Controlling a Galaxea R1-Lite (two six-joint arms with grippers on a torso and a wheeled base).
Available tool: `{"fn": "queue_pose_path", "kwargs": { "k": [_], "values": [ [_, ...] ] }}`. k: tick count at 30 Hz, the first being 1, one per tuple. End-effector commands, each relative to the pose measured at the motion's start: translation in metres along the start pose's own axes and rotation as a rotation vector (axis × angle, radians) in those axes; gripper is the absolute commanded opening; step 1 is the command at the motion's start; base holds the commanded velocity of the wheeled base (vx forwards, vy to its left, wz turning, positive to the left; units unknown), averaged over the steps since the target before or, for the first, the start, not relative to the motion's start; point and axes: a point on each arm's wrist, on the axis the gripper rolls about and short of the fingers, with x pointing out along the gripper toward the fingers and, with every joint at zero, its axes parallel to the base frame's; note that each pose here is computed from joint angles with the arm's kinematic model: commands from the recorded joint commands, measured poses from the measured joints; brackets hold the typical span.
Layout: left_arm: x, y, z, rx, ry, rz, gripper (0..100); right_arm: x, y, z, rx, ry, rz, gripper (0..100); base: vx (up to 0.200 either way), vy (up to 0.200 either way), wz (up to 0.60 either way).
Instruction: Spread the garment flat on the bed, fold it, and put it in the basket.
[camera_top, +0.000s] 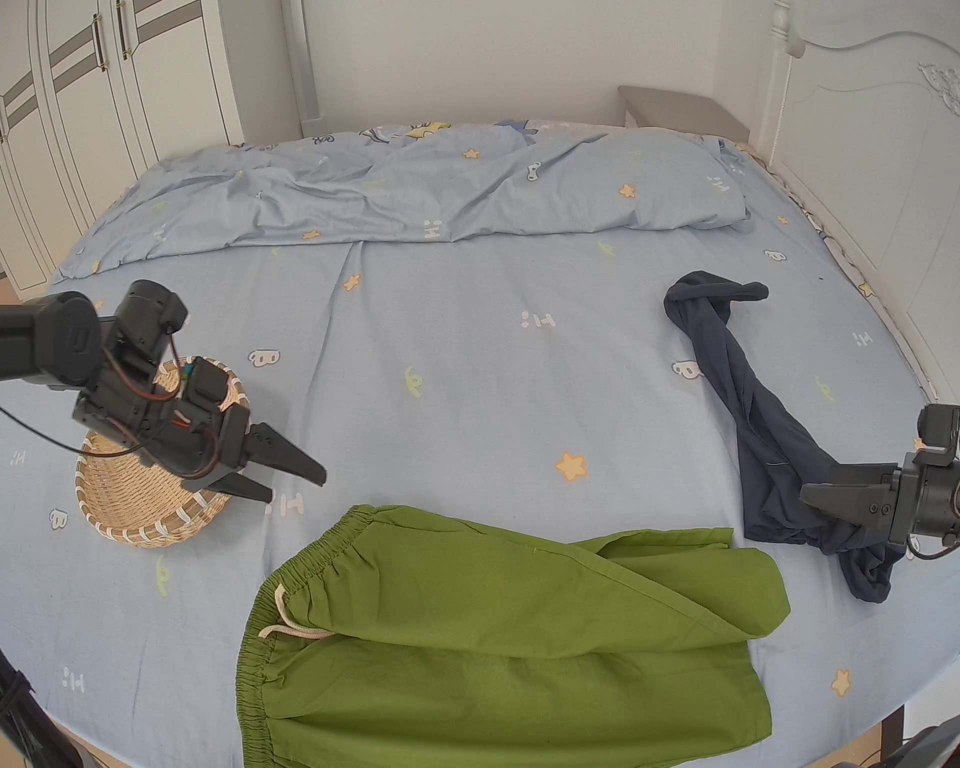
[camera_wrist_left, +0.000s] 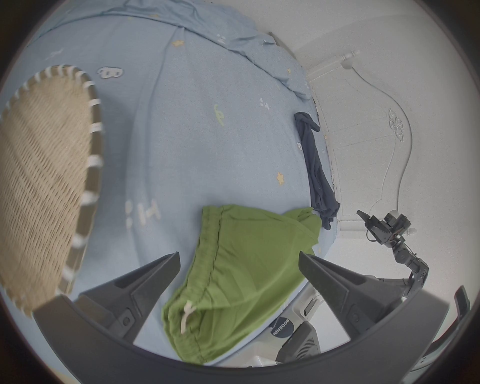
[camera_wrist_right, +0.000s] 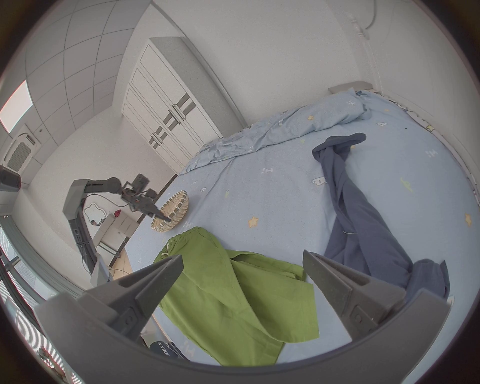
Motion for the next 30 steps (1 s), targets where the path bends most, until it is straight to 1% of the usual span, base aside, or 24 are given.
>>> {"fn": "queue_pose_path", "kwargs": {
  "k": [1, 4, 9, 11, 13, 17, 22, 29, 30],
  "values": [
    [0.063, 0.019, 0.028, -0.003, 0.090, 0.006, 100, 0.017, -0.002, 0.005, 0.009, 0.049, 0.039, 100, 0.000, 0.000, 0.00],
    [0.073, 0.023, 0.030, -0.005, 0.106, 0.047, 100, 0.018, -0.002, 0.005, 0.009, 0.049, 0.040, 100, 0.000, 0.000, 0.00],
    [0.080, 0.029, 0.030, -0.016, 0.117, 0.061, 100, 0.019, -0.002, 0.004, 0.011, 0.056, 0.045, 100, 0.000, 0.000, 0.00],
    [0.085, 0.031, 0.031, -0.020, 0.125, 0.062, 100, 0.019, -0.002, 0.004, 0.011, 0.056, 0.045, 100, 0.000, 0.000, 0.00],
    [0.089, 0.032, 0.031, -0.022, 0.133, 0.062, 100, 0.026, -0.001, 0.000, 0.017, 0.085, 0.066, 100, 0.000, 0.000, 0.00],
    [0.103, 0.030, 0.029, -0.012, 0.163, 0.055, 100, 0.027, 0.001, -0.001, 0.014, 0.093, 0.078, 100, 0.000, 0.000, 0.00],
    [0.111, 0.031, 0.030, -0.006, 0.170, 0.051, 100, 0.028, 0.002, -0.001, 0.012, 0.096, 0.084, 100, 0.000, 0.000, 0.00],
    [0.114, 0.032, 0.031, -0.010, 0.173, 0.051, 100, 0.028, 0.002, -0.001, 0.012, 0.096, 0.084, 100, 0.000, 0.000, 0.00],
    [0.114, 0.033, 0.030, -0.015, 0.174, 0.050, 0, 0.028, 0.003, -0.001, 0.010, 0.094, 0.084, 100, 0.000, 0.000, 0.00]
  ]
}}
